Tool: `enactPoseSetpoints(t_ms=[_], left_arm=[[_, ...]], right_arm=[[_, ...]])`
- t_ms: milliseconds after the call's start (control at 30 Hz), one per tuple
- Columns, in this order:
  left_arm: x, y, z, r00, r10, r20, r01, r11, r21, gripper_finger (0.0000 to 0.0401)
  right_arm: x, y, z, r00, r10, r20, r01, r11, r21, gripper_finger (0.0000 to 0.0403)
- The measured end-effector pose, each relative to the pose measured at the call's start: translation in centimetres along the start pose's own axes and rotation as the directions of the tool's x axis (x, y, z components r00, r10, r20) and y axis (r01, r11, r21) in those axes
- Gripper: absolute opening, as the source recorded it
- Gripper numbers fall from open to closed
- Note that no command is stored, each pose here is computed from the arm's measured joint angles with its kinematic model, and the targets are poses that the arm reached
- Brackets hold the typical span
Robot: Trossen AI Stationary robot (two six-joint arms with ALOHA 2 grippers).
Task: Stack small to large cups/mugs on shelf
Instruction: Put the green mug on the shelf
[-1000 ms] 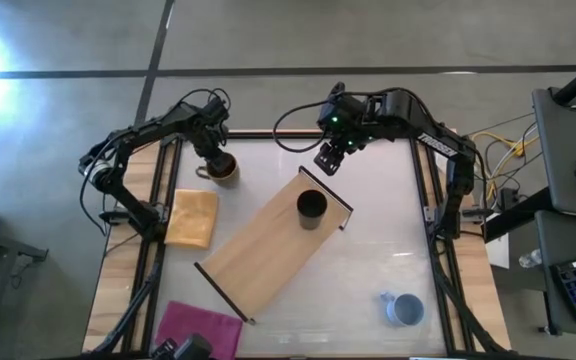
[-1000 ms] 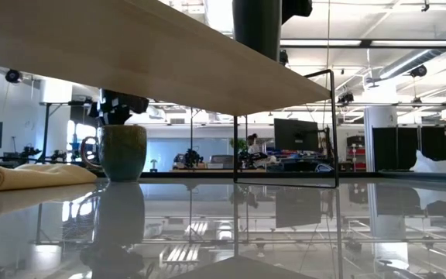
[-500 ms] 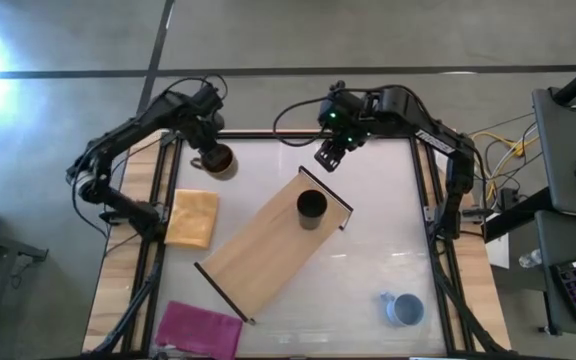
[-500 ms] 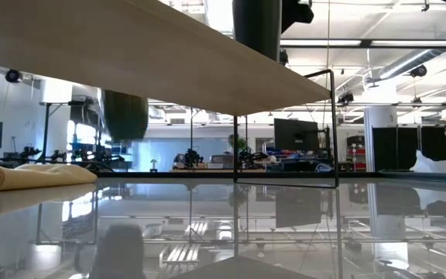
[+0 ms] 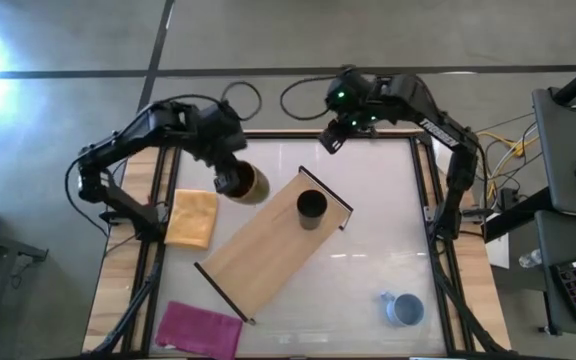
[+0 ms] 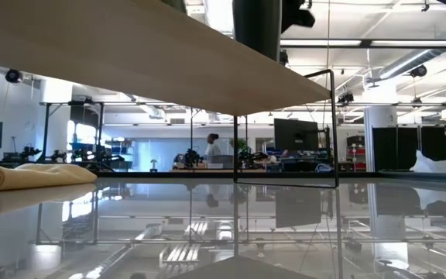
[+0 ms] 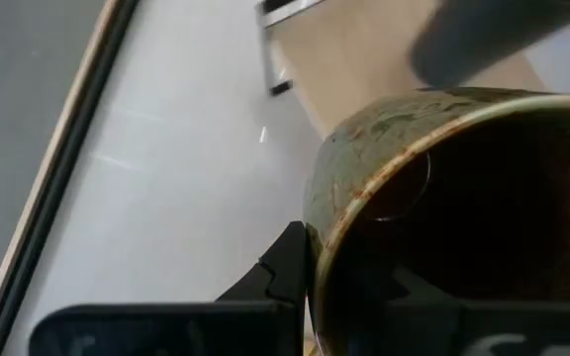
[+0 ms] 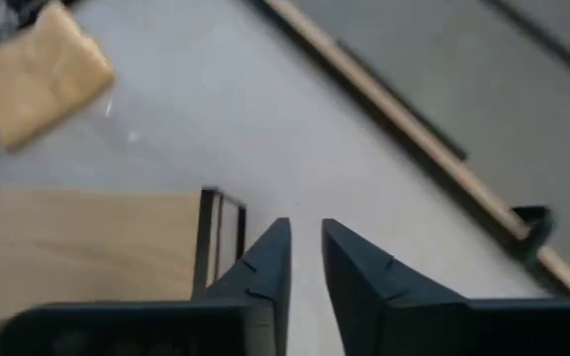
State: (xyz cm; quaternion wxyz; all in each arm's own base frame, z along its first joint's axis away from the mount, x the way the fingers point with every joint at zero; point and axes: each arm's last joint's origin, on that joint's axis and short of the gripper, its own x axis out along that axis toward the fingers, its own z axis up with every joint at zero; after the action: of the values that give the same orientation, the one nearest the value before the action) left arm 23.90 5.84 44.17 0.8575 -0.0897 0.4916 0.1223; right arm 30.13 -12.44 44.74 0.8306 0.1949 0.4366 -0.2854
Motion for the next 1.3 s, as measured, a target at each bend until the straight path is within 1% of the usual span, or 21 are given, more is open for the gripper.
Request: enactPoseSetpoints(t_ms=[100, 233, 300, 433, 500, 633, 767, 900, 1000, 1133, 1300], left_arm=[[1.1, -1.6, 0.7, 0.999, -0.013, -0.046, 0.015, 0.998, 0.053, 0.0015], [3.1, -3.4, 1.2, 0.993, -0.016, -0.113, 0.028, 0.994, 0.109, 0.0015], [3.6, -4.2, 1.3, 0.992, -0.022, -0.127, 0.037, 0.992, 0.120, 0.0015], [4.5, -5.1, 1.4, 0.988, -0.029, -0.153, 0.045, 0.994, 0.103, 0.0015], [4.6, -5.5, 1.4, 0.987, -0.029, -0.156, 0.044, 0.995, 0.092, 0.0015], [4.4, -6.5, 1.1, 0.985, -0.052, -0.162, 0.068, 0.993, 0.098, 0.0015], [4.3, -7.7, 0.7, 0.981, -0.082, -0.178, 0.107, 0.985, 0.135, 0.0015], [4.1, -8.8, 0.3, 0.979, -0.098, -0.181, 0.132, 0.973, 0.188, 0.0014], [4.0, -9.5, 0.2, 0.979, -0.110, -0.172, 0.147, 0.965, 0.219, 0.0014], [4.0, -10.1, 0.5, 0.983, -0.134, -0.124, 0.161, 0.956, 0.244, 0.0014], [4.6, -10.4, 0.7, 0.983, -0.134, -0.128, 0.163, 0.951, 0.263, 0.0014]], right_arm=[[-1.9, 0.0, -0.3, 0.997, -0.028, 0.066, 0.028, 1.000, -0.001, 0.0019], [-4.8, 1.3, -1.9, 0.989, -0.048, 0.137, 0.050, 0.999, -0.009, 0.0009], [-6.5, 2.5, -3.1, 0.982, -0.062, 0.180, 0.067, 0.998, -0.018, 0.0009], [-9.1, 5.4, -5.7, 0.962, -0.065, 0.266, 0.081, 0.996, -0.048, 0.0009], [-10.2, 7.0, -7.1, 0.954, -0.037, 0.297, 0.055, 0.997, -0.052, 0.0009], [-11.6, 10.4, -10.2, 0.947, 0.016, 0.322, -0.018, 1.000, 0.003, 0.0008], [-11.4, 14.8, -13.5, 0.941, 0.052, 0.334, -0.083, 0.993, 0.080, 0.0008], [-9.8, 18.8, -16.3, 0.948, 0.052, 0.315, -0.124, 0.969, 0.214, 0.0008], [-7.8, 21.4, -17.8, 0.958, 0.030, 0.285, -0.118, 0.948, 0.295, 0.0008], [-5.3, 24.2, -19.9, 0.978, 0.016, 0.209, -0.098, 0.916, 0.389, 0.0008], [-3.6, 27.1, -22.7, 0.987, 0.041, 0.154, -0.107, 0.883, 0.456, 0.0008]])
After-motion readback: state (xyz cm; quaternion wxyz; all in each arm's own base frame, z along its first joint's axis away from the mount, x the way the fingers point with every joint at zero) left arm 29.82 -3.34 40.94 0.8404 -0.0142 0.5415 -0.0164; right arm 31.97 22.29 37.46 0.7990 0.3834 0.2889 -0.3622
